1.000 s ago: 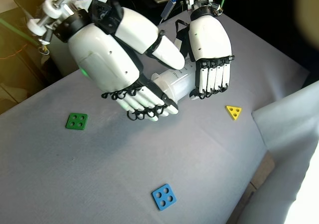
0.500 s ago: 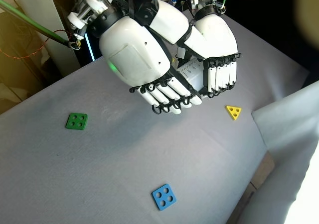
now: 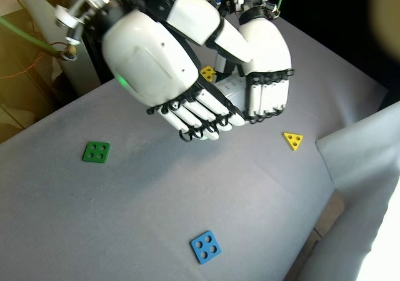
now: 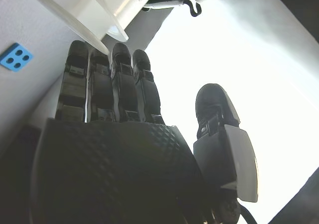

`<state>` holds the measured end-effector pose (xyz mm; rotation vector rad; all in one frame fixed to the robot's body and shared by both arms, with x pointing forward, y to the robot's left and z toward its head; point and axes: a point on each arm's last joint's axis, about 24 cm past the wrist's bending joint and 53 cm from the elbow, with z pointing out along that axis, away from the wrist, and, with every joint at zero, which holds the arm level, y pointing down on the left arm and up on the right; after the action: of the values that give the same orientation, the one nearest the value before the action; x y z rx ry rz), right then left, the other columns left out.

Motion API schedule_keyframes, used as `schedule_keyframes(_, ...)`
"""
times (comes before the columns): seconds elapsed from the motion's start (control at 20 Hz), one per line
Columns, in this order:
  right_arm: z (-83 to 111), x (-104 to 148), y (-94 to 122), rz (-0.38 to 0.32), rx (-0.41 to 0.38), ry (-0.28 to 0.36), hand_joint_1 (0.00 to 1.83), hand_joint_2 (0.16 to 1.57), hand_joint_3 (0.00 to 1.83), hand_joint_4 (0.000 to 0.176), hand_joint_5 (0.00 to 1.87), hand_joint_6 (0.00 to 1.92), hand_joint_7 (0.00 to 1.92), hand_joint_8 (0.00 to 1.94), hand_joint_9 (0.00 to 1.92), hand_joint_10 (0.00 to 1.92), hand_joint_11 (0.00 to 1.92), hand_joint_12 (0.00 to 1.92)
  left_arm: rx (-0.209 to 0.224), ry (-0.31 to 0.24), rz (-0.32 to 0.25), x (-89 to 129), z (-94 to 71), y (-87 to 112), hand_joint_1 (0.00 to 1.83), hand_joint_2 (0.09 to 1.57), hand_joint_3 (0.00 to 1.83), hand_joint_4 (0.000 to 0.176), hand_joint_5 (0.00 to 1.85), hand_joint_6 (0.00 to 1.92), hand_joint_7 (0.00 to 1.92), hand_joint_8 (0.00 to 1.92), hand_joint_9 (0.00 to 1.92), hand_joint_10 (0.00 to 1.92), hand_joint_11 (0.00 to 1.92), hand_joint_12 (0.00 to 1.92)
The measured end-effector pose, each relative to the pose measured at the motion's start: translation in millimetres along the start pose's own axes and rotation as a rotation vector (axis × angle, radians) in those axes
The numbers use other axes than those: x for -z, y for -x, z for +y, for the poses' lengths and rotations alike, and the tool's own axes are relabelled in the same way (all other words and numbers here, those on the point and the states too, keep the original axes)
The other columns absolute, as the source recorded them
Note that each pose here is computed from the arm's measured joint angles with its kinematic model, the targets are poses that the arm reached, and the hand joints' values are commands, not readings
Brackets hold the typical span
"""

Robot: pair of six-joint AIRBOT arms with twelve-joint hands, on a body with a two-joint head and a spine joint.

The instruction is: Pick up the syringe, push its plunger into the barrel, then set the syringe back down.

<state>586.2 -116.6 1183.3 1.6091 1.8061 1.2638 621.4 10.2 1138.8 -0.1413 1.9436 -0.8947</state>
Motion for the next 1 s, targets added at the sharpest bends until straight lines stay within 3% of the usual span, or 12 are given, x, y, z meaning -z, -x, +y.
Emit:
schedule_keyframes(0.2,1.2,9.7,31.9,-0.074,0.205,0.069,0.00,1.27,0.00,0.000,0.28,0.00,0.28,0.00,0.21,0.00,0.00,0.42,-0.006,-0.008,0.004,0.0,-3.3,-2.2,1.32,1.26,0.00,0.000,0.74,1.28,0.64,1.51,0.62,1.65,0.46,1.57)
schedule_keyframes(0.35,36.2,23.0,60.1,-0.153,0.447,0.209,0.00,1.27,0.00,0.000,0.27,0.00,0.26,0.00,0.19,0.00,0.00,0.38,-0.013,-0.011,-0.001,0.2,-4.2,-1.4,1.32,1.26,0.00,0.000,0.74,1.29,0.67,1.47,0.63,1.63,0.46,1.56)
schedule_keyframes(0.5,77.0,35.2,50.7,-0.148,0.745,0.375,0.00,1.26,0.00,0.000,0.26,0.00,0.26,0.00,0.18,0.00,0.00,0.38,-0.034,-0.018,0.000,0.7,-4.8,-3.1,1.32,1.27,0.00,0.000,0.72,1.32,0.65,1.50,0.61,1.66,0.45,1.58)
schedule_keyframes(0.65,77.0,29.7,37.8,-0.030,0.842,0.392,0.00,1.27,0.00,0.000,0.27,0.00,0.26,0.00,0.19,0.00,0.00,0.40,-0.048,-0.009,0.017,2.1,1.6,-11.9,1.32,1.26,0.00,0.000,0.73,1.32,0.65,1.48,0.62,1.65,0.46,1.57)
schedule_keyframes(0.7,77.0,28.0,35.8,0.007,0.958,0.402,0.00,1.27,0.00,0.000,0.27,0.00,0.26,0.00,0.19,0.00,0.00,0.39,-0.057,-0.001,0.025,2.8,6.7,-16.7,1.32,1.27,0.00,0.000,0.73,1.30,0.65,1.49,0.61,1.66,0.46,1.57)
schedule_keyframes(0.75,76.2,27.6,37.8,0.026,1.024,0.402,0.00,1.27,0.00,0.000,0.26,0.00,0.25,0.00,0.18,0.00,0.00,0.38,-0.059,0.001,0.032,3.2,8.9,-20.3,1.32,1.27,0.00,0.000,0.73,1.30,0.64,1.51,0.60,1.67,0.45,1.59)
schedule_keyframes(1.0,72.6,28.4,62.4,0.066,1.183,0.368,0.00,1.27,0.00,0.000,0.28,0.01,0.26,0.01,0.19,0.01,0.00,0.38,-0.071,-0.012,0.052,-2.3,17.0,-42.2,1.31,1.27,0.00,0.000,0.73,1.32,0.63,1.52,0.58,1.67,0.43,1.62)
